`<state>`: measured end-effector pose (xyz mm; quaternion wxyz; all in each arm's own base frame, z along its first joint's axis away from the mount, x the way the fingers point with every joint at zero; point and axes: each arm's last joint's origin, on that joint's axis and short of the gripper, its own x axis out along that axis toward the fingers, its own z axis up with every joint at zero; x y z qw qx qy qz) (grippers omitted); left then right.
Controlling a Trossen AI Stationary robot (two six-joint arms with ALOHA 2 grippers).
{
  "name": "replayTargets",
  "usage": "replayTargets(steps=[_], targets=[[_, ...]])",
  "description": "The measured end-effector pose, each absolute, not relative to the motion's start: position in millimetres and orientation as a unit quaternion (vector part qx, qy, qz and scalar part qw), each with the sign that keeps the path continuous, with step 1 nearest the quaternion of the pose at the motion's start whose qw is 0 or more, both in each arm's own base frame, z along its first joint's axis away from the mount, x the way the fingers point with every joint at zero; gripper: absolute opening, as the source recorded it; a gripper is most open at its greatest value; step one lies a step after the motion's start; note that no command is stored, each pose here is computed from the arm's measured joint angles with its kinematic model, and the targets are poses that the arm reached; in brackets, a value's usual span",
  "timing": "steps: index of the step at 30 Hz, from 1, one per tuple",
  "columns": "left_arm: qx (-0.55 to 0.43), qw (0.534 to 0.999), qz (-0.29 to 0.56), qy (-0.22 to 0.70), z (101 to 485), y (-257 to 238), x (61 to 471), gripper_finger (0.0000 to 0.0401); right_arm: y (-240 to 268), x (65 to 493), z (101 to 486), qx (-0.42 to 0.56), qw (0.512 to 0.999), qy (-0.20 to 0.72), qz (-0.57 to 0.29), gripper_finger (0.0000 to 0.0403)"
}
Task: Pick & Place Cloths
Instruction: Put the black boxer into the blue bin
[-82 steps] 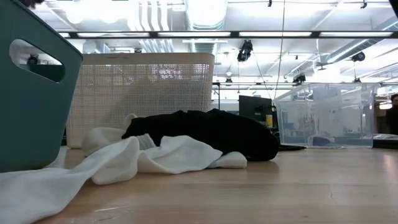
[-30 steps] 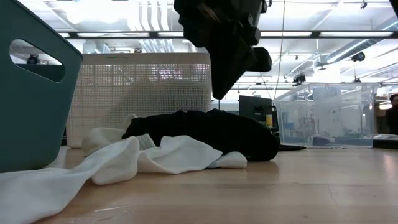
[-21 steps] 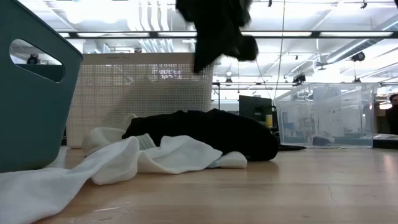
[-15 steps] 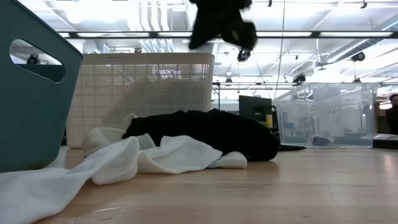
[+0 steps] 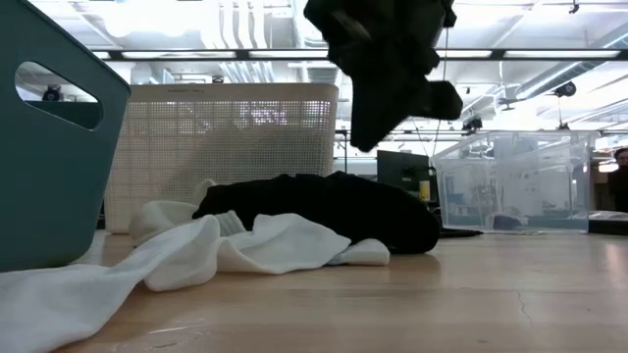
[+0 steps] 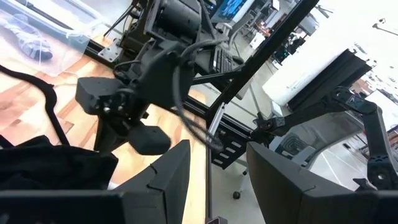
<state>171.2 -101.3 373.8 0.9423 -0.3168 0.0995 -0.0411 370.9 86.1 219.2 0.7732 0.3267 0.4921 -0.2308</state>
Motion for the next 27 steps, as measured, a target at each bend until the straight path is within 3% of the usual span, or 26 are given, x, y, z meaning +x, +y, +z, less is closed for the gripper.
replayTargets(steps=[8,14,22,27], targets=[[-0.317,0.943,-0.033,0.095,374,-101,171,0.0163,67,370,207,0.389,0.735,0.465,-0.304,0.0189],[-0.318,0.943,-0.033,0.095,374,-101,171,0.0163,65,371,204,0.384,0.743,0.46,-0.297,0.0235],[-0.316,0.944,-0.021,0.091,373,-100,172,0.0163,58,371,183,0.412,0.748,0.428,-0.294,0.0215],[-0.316,0.944,-0.021,0.091,373,-100,172,0.0163,57,367,177,0.429,0.733,0.435,-0.3,0.0139]])
